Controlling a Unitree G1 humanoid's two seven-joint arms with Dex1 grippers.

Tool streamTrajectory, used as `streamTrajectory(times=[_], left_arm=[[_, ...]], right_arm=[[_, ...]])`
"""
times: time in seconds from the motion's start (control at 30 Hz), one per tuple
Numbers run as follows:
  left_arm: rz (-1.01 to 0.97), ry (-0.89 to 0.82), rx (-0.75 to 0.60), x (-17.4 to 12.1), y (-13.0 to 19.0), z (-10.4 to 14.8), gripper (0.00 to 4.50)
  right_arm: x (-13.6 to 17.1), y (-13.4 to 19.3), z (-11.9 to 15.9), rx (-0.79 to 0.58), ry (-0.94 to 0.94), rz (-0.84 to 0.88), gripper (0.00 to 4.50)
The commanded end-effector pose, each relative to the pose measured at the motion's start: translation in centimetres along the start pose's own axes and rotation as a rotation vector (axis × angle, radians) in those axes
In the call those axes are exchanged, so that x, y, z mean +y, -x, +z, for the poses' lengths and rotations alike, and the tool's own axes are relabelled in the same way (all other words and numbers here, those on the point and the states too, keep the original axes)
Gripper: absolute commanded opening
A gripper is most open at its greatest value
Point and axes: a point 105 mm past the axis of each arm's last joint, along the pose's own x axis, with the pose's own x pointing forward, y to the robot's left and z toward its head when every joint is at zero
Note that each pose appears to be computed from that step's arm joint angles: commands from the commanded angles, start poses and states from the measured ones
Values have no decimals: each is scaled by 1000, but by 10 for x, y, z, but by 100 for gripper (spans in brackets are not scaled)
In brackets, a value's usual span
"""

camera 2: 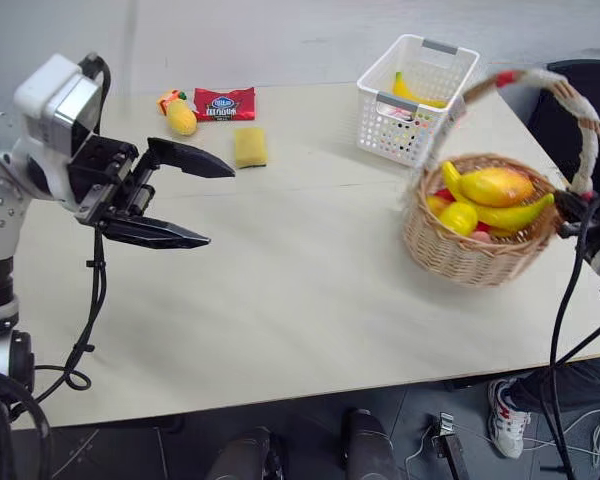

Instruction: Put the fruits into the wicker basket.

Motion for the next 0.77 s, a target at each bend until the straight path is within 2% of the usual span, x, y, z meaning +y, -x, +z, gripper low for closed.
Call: streamTrajectory(times=[0.03,0.27,0.37,0.43,0.47,0.6,0.77], left_arm=[[-10,-45,4,0,-1,7,450],[-25,-21,-9,1,-3,3,450],[-14,-11,-8,4,0,-1,450],[-10,-4,-9,5,2,-2,450],[-9,-1,-9,5,2,-3,450],[-1,10,-6,7,5,-9,450],[-3,27,-43,6,6,-12,450]], right_arm=[[-1,8,9,-84,18,1,25],[13,45,12,-85,-13,142,259],[8,83,24,28,43,243,362],[-6,105,34,91,6,252,432],[-12,114,37,117,-16,256,448],[-29,154,45,245,-61,295,448],[-30,150,59,194,-118,327,448]])
